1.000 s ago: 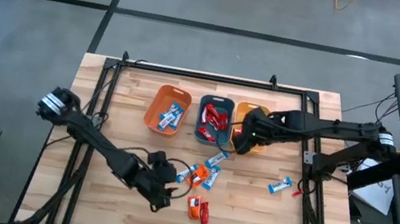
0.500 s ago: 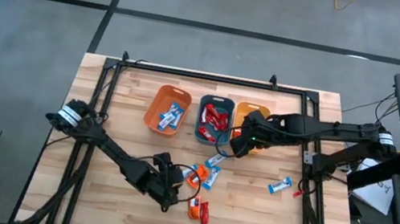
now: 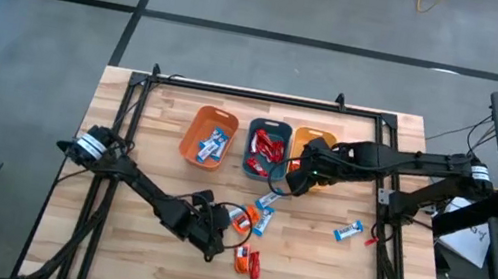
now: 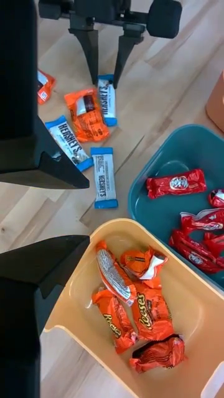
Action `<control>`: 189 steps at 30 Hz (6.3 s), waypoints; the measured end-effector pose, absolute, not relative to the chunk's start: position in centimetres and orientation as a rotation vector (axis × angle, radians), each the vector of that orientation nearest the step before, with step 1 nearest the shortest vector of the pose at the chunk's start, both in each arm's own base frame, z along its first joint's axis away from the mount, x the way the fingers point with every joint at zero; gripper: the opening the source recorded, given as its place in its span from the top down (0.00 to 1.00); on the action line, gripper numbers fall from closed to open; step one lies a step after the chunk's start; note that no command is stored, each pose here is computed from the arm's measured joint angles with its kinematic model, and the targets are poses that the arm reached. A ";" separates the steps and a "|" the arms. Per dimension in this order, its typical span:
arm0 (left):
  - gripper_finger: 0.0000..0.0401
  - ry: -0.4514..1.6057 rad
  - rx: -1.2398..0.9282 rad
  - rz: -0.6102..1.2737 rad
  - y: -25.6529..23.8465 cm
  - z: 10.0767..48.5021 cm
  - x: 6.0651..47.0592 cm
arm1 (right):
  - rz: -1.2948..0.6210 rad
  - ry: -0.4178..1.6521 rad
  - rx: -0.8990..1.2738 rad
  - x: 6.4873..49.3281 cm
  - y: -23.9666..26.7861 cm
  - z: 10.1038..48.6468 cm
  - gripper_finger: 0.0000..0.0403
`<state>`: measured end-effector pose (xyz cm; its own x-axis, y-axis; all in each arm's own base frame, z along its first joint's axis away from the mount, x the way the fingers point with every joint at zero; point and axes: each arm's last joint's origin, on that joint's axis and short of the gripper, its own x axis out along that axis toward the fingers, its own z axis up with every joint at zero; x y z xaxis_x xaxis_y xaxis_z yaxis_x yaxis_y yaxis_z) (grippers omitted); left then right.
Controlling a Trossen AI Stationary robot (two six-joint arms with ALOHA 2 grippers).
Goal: Sort candy
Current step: Put the white chocolate bar into the orange bin
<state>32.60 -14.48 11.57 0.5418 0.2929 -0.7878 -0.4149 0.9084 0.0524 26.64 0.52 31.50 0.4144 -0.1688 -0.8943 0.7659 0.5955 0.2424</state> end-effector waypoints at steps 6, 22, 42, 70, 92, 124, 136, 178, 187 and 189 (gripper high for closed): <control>0.82 0.917 -0.155 0.421 -14.4 11.6 32.5 | -0.652 0.974 0.715 26.6 0.5 31.5 0.69; 0.91 0.902 -0.151 0.347 -14.1 14.9 31.7 | -0.596 0.995 0.666 26.6 1.7 31.5 0.69; 1.00 0.712 -0.275 0.474 -9.4 25.7 27.1 | -0.582 0.994 0.652 26.6 2.0 31.5 0.69; 0.88 0.982 -0.377 0.887 6.7 24.1 24.1 | -0.553 0.879 0.680 27.6 2.0 32.1 0.69; 0.71 0.526 -0.362 0.456 -2.4 31.6 23.9 | -0.455 1.309 0.969 24.9 6.4 29.9 0.69; 0.72 0.457 -0.270 0.450 -6.1 31.2 24.5 | -0.985 1.522 0.932 17.6 6.9 15.1 0.96; 0.72 0.450 -0.249 0.470 -6.0 31.3 24.5 | -0.688 1.375 1.033 20.1 8.4 15.2 0.98; 0.72 0.422 -0.286 0.468 -6.0 31.5 24.6 | 0.229 1.530 -0.134 23.1 12.3 12.3 0.72; 0.77 0.389 -0.281 0.444 -6.1 31.9 24.9 | 0.232 1.450 -0.081 23.3 12.4 13.5 0.97; 0.78 0.375 -0.301 0.444 -6.1 32.0 24.9 | 0.221 1.444 -0.059 23.3 12.3 13.7 0.98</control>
